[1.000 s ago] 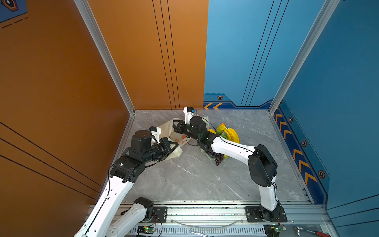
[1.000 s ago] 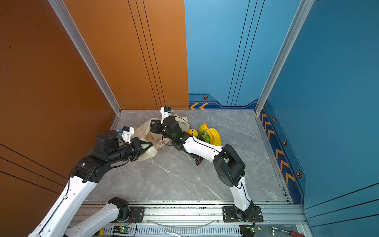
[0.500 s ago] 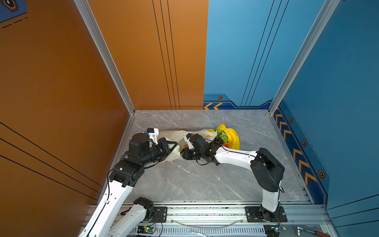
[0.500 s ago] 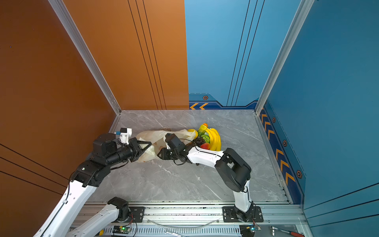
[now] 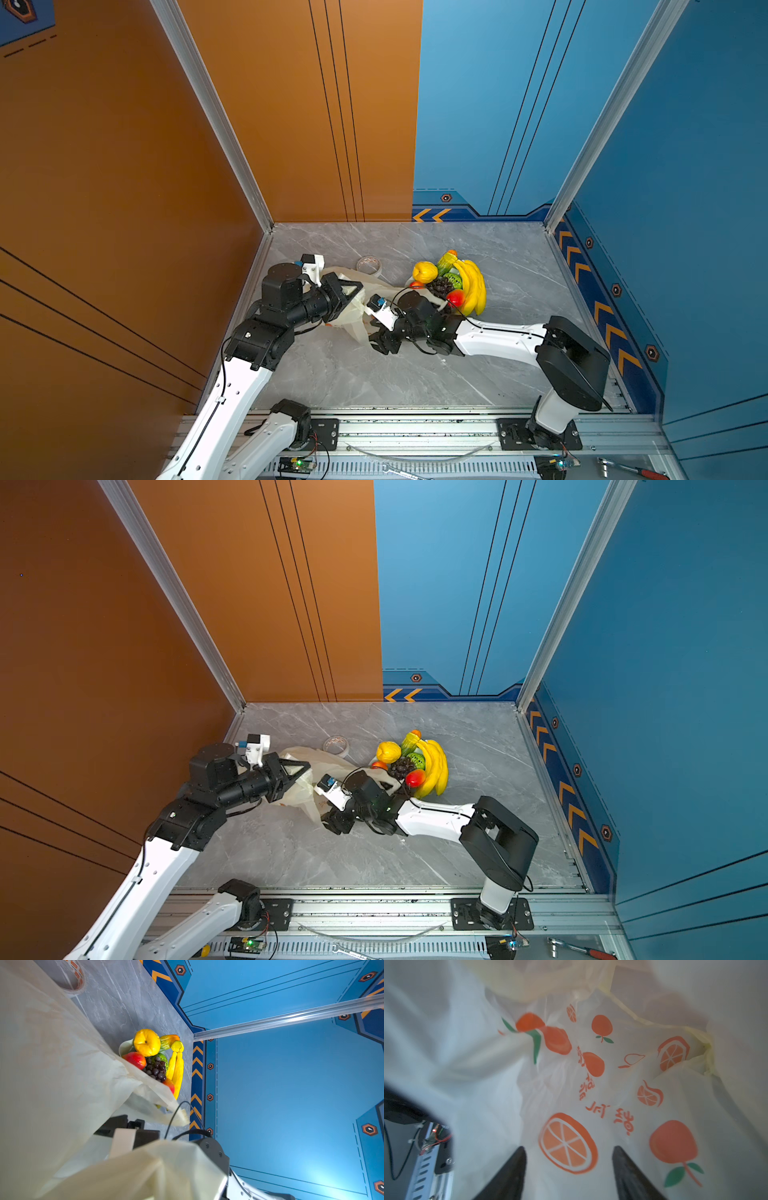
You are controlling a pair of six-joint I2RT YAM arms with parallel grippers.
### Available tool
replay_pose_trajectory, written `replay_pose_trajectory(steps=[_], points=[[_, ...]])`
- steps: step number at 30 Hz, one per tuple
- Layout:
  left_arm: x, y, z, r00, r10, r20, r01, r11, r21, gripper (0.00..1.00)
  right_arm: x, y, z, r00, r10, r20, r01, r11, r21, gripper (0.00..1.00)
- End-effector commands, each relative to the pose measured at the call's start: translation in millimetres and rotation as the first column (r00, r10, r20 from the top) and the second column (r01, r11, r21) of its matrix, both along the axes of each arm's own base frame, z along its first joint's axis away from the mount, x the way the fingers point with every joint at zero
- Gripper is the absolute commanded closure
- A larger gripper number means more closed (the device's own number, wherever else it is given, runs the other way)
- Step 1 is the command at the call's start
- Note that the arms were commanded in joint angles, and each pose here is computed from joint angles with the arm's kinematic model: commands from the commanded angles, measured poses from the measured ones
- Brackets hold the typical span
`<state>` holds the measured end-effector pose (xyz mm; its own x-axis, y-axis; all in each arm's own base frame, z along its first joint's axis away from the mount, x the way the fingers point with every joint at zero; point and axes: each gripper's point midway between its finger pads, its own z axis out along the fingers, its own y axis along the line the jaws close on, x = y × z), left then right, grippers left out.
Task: Place the fruits into the plastic bag
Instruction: 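Pull the right gripper out of the bag and swing it back beside the plate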
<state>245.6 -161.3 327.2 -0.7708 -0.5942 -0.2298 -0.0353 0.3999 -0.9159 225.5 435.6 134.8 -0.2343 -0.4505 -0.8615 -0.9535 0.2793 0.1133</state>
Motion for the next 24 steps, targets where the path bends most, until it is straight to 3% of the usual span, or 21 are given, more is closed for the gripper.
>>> replay_pose_trajectory(steps=[1, 3, 7, 13, 17, 22, 24], points=[[-12.7, -4.0, 24.5, 0.997, -0.041, 0.061, 0.044, 0.998, -0.044, 1.00, 31.8, 10.3, 28.8, 0.959, 0.035, 0.283, -0.037, 0.999, 0.001, 0.19], [-15.2, -4.3, 11.3, 0.998, -0.046, 0.031, 0.048, 0.998, -0.046, 1.00, 50.8, 14.2, 41.4, 0.941, 0.009, 0.337, -0.014, 1.000, 0.012, 0.00], [-21.6, -7.7, 6.6, 0.997, -0.076, 0.017, 0.077, 0.995, -0.059, 1.00, 80.3, 20.8, 58.8, 0.894, -0.020, 0.447, 0.022, 1.000, 0.000, 0.00], [-27.0, -10.9, 0.4, 0.994, -0.110, 0.002, 0.110, 0.992, -0.064, 1.00, 134.1, 18.4, 94.5, 0.806, -0.202, 0.557, 0.197, 0.978, 0.070, 0.00], [-27.0, -10.1, -0.3, 0.994, -0.111, 0.004, 0.111, 0.992, -0.063, 1.00, 162.0, 13.8, 126.3, 0.825, -0.326, 0.462, 0.279, 0.945, 0.169, 0.00], [-22.8, -7.8, -2.8, 0.995, -0.097, 0.003, 0.097, 0.994, -0.057, 1.00, 161.8, 15.0, 139.5, 0.894, -0.344, 0.287, 0.306, 0.937, 0.170, 0.01], [-20.3, -4.7, -4.9, 0.997, -0.080, -0.003, 0.080, 0.995, -0.051, 1.00, 163.5, 5.8, 143.3, 0.920, -0.359, 0.155, 0.330, 0.926, 0.184, 0.02]])
